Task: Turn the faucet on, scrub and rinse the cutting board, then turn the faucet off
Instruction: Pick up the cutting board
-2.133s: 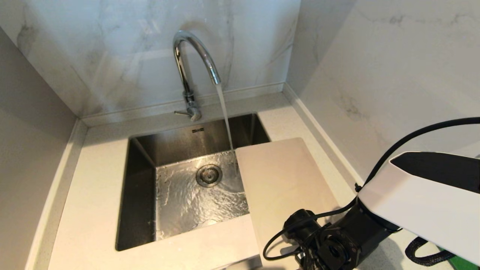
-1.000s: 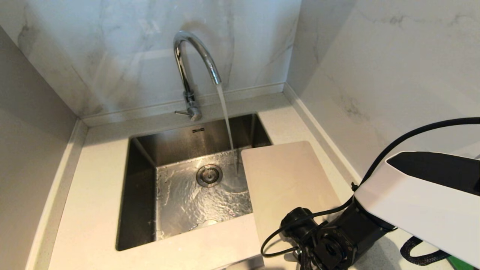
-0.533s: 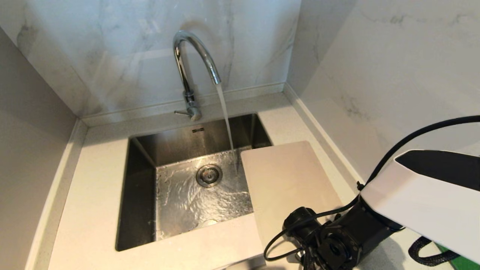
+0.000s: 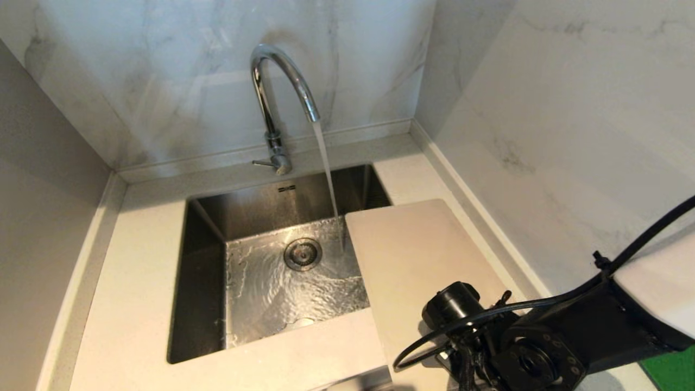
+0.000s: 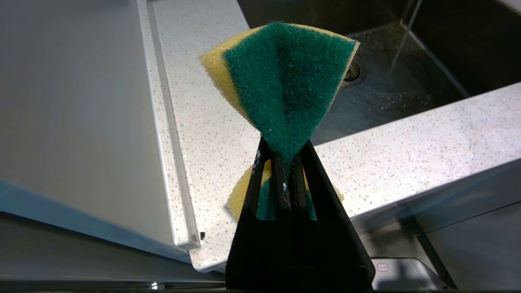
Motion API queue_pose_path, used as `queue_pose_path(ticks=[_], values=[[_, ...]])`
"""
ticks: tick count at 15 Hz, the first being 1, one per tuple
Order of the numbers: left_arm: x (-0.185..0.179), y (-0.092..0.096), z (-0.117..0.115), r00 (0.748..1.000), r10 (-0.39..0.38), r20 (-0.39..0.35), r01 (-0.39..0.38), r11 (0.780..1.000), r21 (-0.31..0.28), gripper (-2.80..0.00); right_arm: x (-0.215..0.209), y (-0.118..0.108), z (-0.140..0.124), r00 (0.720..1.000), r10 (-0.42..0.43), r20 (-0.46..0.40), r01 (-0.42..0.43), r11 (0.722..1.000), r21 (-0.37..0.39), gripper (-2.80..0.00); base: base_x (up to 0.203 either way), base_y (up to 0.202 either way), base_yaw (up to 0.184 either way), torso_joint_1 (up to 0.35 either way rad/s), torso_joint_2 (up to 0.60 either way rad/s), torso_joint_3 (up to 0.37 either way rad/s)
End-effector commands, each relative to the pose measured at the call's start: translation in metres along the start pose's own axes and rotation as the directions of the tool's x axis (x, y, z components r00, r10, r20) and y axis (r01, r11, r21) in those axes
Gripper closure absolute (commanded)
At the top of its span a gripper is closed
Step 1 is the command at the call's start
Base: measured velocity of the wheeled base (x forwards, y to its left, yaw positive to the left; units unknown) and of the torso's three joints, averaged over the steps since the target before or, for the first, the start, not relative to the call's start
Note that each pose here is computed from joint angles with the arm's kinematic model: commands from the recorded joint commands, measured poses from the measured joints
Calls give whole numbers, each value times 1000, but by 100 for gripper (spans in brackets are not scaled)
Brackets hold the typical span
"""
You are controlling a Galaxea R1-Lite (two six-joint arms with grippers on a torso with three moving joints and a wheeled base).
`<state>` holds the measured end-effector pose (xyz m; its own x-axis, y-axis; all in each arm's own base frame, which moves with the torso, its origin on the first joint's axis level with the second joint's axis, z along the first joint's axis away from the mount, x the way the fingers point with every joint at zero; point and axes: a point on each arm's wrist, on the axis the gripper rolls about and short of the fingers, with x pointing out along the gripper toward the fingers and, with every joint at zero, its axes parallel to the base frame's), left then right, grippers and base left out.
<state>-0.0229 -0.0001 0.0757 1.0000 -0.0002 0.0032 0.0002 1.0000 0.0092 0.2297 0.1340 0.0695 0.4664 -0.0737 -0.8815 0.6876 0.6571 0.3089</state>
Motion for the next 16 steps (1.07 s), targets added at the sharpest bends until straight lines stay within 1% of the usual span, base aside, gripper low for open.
queue_pose_path(ticks=[1,4,7,10,13,15,16], values=[[0,0,-1,1000,0,-2,0,1000,0,0,-26,-1,4,996,91,23,-91,996,4,0,0,0,0,0,0,0],[0,0,-1,1000,0,-2,0,1000,0,0,-41,-2,8,989,132,68,-131,991,-14,0,0,0,0,0,0,0],[0,0,-1,1000,0,-2,0,1000,0,0,-51,-8,9,984,159,75,-156,987,-48,0,0,0,0,0,0,0],[0,0,-1,1000,0,-2,0,1000,0,0,-56,-9,11,981,178,81,-172,982,-81,0,0,0,0,0,0,0],[0,0,-1,1000,0,-2,0,1000,0,0,-59,-10,12,979,187,83,-175,975,-138,0,0,0,0,0,0,0],[0,0,-1,1000,0,-2,0,1000,0,0,-66,-10,15,974,210,86,-188,960,-206,0,0,0,0,0,0,0],[0,0,-1,1000,0,-2,0,1000,-1,0,-71,-12,16,970,225,89,-197,948,-249,0,0,0,0,0,0,0]])
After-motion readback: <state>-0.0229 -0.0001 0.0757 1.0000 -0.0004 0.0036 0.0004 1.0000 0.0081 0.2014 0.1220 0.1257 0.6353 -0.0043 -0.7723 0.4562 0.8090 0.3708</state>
